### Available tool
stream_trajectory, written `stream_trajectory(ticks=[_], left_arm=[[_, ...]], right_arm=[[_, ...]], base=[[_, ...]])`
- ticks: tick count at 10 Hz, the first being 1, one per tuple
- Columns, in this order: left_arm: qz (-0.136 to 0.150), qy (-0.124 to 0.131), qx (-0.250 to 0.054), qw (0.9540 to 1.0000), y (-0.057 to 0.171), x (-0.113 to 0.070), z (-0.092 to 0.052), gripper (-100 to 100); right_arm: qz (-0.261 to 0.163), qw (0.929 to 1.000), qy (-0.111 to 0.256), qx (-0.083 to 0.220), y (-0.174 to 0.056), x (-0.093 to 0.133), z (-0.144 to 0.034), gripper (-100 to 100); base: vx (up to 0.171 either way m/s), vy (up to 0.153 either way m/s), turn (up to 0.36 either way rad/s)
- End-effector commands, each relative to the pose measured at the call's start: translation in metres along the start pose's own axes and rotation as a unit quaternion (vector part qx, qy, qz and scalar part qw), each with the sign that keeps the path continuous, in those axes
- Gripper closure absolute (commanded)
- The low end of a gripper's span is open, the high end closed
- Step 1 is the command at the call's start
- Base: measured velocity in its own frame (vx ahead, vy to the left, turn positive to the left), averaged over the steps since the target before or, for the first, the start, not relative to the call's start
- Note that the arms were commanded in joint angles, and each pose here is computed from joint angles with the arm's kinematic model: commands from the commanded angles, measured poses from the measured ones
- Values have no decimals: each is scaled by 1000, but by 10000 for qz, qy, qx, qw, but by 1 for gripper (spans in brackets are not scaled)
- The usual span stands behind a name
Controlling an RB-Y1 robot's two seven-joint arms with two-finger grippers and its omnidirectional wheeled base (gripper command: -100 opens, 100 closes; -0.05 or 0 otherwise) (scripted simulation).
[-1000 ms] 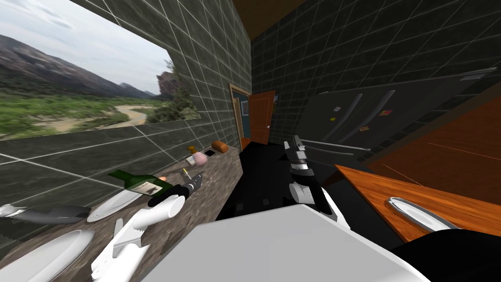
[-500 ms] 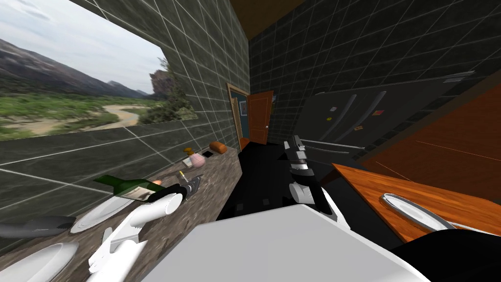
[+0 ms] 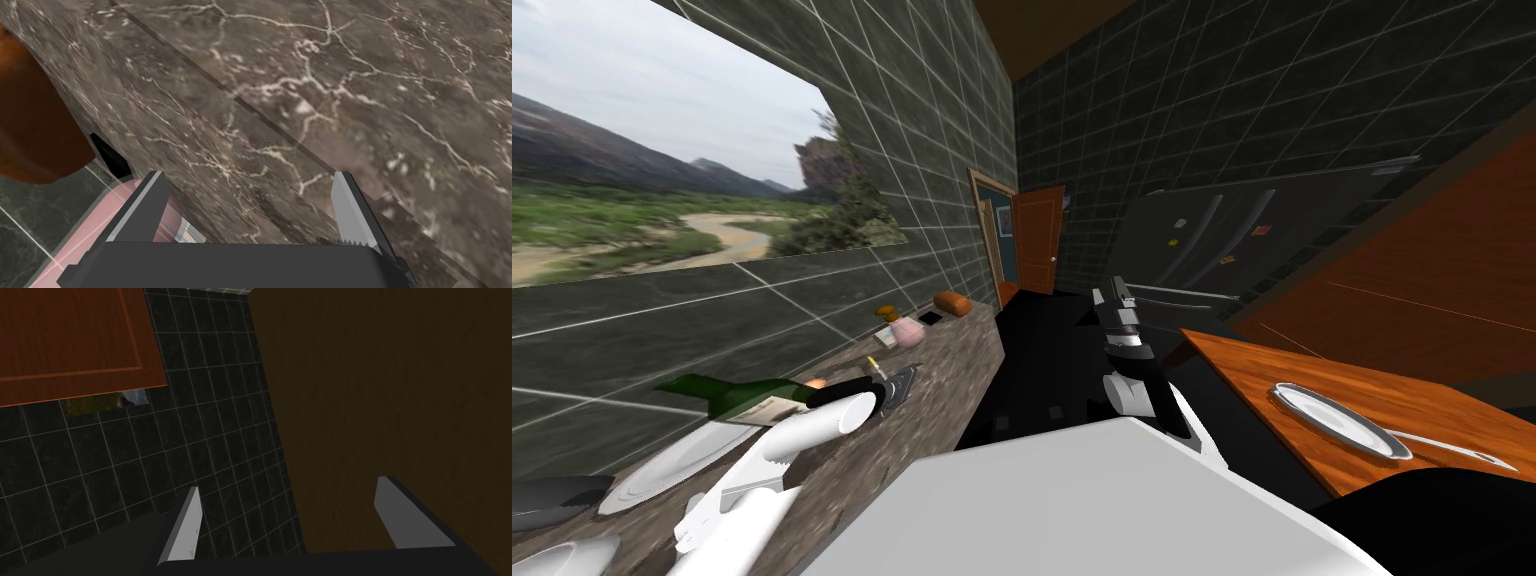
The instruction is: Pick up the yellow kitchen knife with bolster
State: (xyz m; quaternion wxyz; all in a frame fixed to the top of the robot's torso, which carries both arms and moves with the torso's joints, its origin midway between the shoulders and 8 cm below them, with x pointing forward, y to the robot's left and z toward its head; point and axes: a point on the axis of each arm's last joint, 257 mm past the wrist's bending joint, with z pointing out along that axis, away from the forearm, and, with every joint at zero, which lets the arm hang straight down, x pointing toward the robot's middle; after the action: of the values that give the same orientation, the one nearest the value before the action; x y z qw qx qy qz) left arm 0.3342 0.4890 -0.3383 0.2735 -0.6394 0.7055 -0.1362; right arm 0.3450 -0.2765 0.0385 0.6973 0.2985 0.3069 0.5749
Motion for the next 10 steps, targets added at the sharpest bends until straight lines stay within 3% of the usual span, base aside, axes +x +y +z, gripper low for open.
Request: stream_trajectory(ticks=[1,2,7,10], left_arm=[[13,52,-185,9998,9,2,-1,-100],[68,101,-333,9994,12,-8,-1,-100],[122,285,-836,9960,33,-11,-6,-100],[224,480,-1187,9915,42,-25,-13,-100]], right_arm=[[0,10000,0,0,0,0,0,0],[0,10000,0,0,0,0,0,0],[0,10000,0,0,0,0,0,0],[0,10000,0,0,0,0,0,0]], base=[[0,0,0],[3,-3,-129],[0,0,-55],[-9,2,-113]])
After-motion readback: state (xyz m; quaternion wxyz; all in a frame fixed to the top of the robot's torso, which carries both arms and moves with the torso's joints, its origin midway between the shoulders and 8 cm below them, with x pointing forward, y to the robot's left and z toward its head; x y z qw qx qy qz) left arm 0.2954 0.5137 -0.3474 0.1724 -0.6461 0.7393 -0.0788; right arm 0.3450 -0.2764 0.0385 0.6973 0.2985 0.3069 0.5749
